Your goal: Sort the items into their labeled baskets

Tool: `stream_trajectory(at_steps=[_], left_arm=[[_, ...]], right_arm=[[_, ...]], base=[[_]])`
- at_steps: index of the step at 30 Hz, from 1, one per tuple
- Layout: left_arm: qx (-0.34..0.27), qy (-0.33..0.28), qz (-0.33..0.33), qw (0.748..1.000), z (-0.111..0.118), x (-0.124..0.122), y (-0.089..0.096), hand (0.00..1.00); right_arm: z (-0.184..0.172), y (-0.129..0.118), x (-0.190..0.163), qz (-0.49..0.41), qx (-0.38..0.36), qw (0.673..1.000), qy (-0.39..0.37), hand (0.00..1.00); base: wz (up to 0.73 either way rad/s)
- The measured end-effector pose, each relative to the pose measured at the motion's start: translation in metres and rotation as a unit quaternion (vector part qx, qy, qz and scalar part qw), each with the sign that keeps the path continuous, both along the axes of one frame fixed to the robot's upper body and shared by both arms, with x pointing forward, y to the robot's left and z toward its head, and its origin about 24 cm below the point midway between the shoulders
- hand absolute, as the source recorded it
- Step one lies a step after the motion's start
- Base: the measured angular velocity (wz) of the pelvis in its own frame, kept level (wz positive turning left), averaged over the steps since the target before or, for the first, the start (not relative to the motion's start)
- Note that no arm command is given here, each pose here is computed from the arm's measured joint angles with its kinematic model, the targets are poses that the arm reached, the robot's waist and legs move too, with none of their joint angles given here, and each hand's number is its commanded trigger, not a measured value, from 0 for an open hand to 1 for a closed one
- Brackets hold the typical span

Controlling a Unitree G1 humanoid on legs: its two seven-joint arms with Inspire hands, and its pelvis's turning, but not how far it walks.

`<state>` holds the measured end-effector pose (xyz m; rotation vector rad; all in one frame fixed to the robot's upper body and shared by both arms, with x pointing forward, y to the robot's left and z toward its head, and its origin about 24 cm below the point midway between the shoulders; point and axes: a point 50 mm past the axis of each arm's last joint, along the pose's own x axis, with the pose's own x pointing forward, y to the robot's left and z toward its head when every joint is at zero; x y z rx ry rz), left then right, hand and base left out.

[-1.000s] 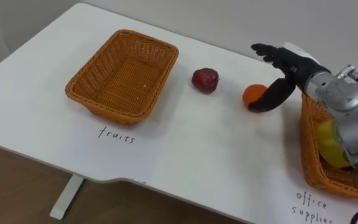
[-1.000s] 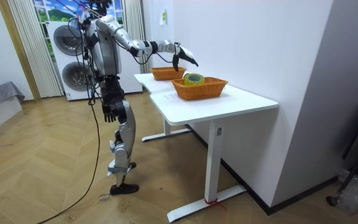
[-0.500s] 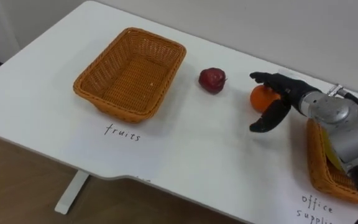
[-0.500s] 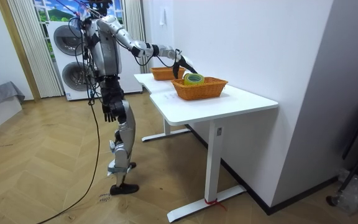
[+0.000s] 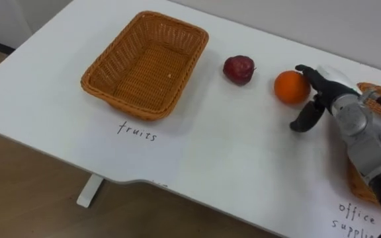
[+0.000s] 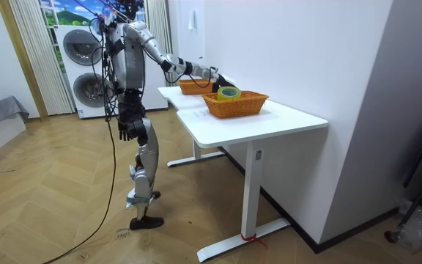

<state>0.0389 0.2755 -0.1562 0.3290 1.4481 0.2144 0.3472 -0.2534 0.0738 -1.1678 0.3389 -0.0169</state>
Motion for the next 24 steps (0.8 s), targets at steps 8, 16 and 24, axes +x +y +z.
stream_trajectory(at_steps=[8, 16, 24], left_arm=[[-0.002, -0.006, -0.017, 1.0, 0.0, 0.008, -0.003, 0.0], [0.014, -0.013, -0.016, 1.0, 0.001, 0.01, -0.002, 0.0], [0.029, -0.015, -0.016, 0.999, 0.001, 0.01, -0.001, 0.0]], right_arm=[[0.004, 0.0, 0.004, -0.011, -0.018, 0.999, -0.029, 0.0], [0.012, 0.001, 0.008, -0.015, -0.02, 0.998, -0.053, 0.0], [0.021, 0.004, 0.012, -0.012, -0.023, 0.996, -0.082, 0.0]], base=[[0.0], [0.0], [0.0]])
